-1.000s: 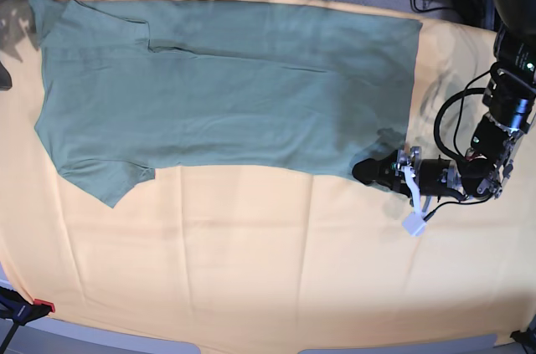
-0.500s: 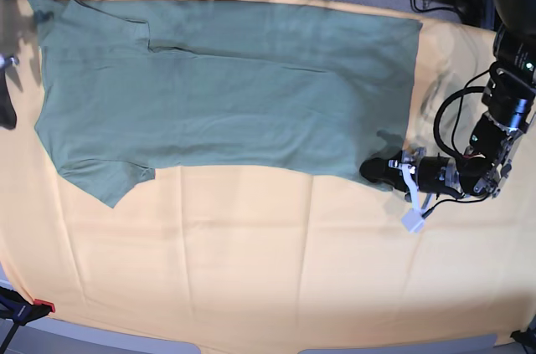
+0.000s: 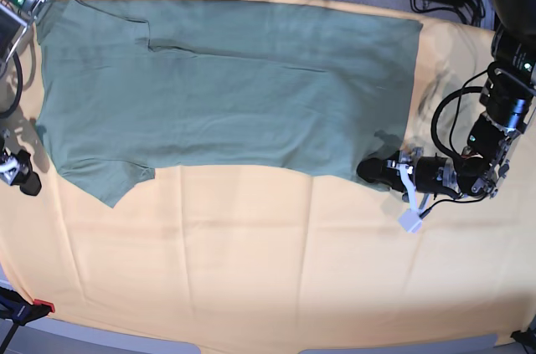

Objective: Fold the T-shirt properly
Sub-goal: 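Grasp the shirt's opposite long edge with both grippers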

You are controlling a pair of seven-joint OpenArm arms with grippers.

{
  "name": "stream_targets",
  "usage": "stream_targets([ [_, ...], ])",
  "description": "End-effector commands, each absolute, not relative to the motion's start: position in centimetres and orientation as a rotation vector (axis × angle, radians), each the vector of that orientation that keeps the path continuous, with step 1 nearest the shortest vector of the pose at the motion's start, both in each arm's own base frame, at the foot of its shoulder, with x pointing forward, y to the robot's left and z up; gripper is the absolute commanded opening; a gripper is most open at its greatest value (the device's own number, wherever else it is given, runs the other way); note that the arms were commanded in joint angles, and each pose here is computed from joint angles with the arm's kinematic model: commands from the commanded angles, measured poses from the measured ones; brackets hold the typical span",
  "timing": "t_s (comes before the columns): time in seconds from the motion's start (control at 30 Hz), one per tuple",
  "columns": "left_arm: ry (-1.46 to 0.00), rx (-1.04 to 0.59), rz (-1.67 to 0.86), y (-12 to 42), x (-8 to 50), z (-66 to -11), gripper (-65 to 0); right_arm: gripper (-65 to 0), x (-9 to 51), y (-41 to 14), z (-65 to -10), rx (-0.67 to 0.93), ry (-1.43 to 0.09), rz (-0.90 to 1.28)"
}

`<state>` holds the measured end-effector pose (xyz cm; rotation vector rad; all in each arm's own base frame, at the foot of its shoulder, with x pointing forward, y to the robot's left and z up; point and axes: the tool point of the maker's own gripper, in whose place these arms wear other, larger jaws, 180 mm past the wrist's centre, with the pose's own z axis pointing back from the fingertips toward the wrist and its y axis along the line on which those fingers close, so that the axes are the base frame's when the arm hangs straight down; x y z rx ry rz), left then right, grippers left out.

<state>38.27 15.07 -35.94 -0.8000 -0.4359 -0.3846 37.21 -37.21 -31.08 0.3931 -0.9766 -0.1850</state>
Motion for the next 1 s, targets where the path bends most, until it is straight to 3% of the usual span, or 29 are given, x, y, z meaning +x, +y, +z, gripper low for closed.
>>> stream_targets([
  [0.0,-0.483,-0.803,-0.396,15.2,39.5,-34.3,-65.0,-26.6,38.2,-38.0,-29.4,0.423,-1.024,-0.197],
  [0.23,-0.484,-0.803,-0.397,15.2,39.6,-34.3,-65.0,-26.6,38.1,-37.1,-34.2,0.578,-0.898,-0.369],
  [0.63,-0.485,-0.805,-0.397,15.1,39.6,-34.3,-65.0,-27.8,36.4,-31.1,-38.8,0.561,-0.613,-0.135],
  [0.73,-0.486,-0.805,-0.397,15.1,39.6,-34.2,-65.0,-37.4,36.6,-30.8,-38.7,0.549,-0.604,-0.1],
  [0.83,-0.493,-0.807,-0.394,15.1,39.7,-34.2,-65.0,-60.8,37.0,-30.9,-37.9,0.539,-0.626,-0.08],
  [0.87,-0.5,-0.808,-0.392,15.1,39.8,-34.1,-65.0,-65.0,37.3,-30.9,-37.6,0.537,-0.635,-0.074],
  [0.97,-0.524,-0.812,-0.385,15.0,40.3,-33.7,-65.0,-65.0,38.4,-31.1,-36.5,0.522,-0.706,-0.069],
])
